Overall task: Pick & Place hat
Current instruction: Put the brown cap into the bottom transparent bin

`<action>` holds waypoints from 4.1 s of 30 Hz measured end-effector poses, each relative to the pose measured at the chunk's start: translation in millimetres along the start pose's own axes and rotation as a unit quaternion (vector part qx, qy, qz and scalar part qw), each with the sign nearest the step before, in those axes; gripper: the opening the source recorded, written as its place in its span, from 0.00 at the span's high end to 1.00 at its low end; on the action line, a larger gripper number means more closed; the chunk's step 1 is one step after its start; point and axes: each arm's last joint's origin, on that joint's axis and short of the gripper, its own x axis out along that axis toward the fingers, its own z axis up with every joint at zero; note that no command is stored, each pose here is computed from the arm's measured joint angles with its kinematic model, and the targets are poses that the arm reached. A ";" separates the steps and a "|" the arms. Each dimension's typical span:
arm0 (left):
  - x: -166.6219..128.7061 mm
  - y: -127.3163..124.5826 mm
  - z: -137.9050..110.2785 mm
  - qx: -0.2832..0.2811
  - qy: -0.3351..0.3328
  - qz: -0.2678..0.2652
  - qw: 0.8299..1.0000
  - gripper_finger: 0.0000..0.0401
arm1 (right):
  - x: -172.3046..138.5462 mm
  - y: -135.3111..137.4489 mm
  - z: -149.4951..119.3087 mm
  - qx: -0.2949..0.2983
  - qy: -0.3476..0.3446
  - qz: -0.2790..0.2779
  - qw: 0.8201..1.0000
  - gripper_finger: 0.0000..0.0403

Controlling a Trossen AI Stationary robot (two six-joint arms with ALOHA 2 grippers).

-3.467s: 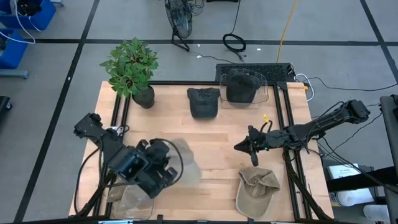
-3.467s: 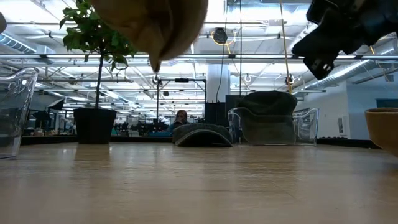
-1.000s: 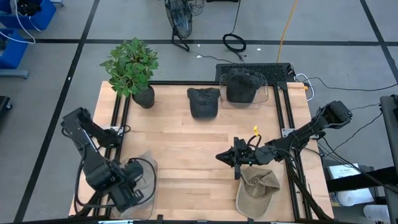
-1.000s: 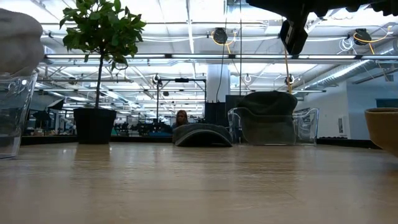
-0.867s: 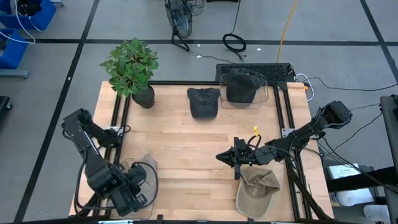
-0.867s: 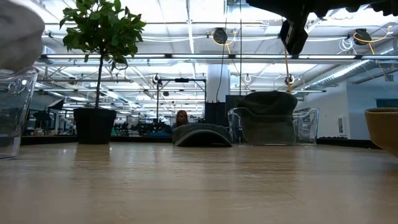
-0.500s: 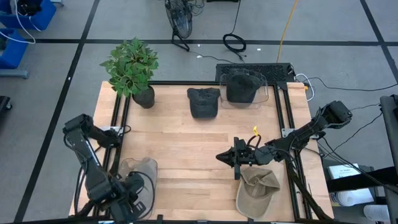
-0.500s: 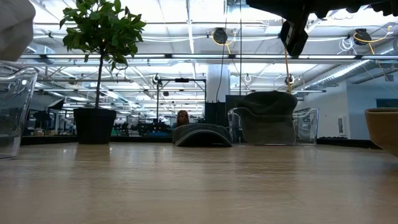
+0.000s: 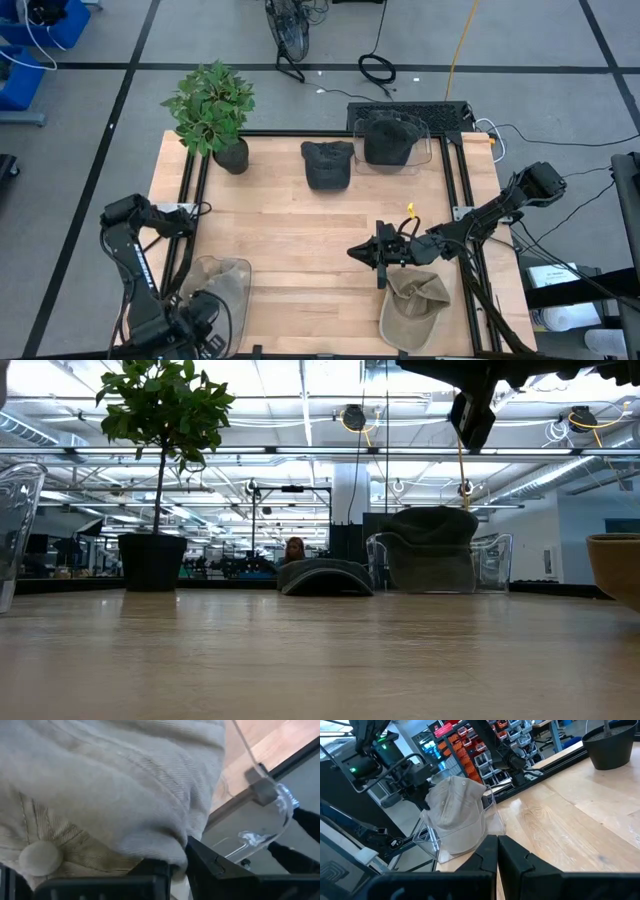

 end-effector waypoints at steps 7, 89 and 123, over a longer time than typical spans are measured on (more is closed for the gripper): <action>-0.1 -0.4 -3.0 -0.013 -0.019 -0.018 1.000 0.82 | -0.1 0.7 1.2 0.003 -0.005 0.003 1.000 1.00; 14.8 84.6 302.1 0.365 -0.449 -0.335 0.743 0.99 | -12.4 -16.0 41.3 -0.015 0.043 -0.178 0.983 1.00; 33.5 138.5 275.1 0.468 -0.406 -0.326 0.715 0.96 | 14.1 80.9 13.2 0.345 0.405 -0.531 0.659 1.00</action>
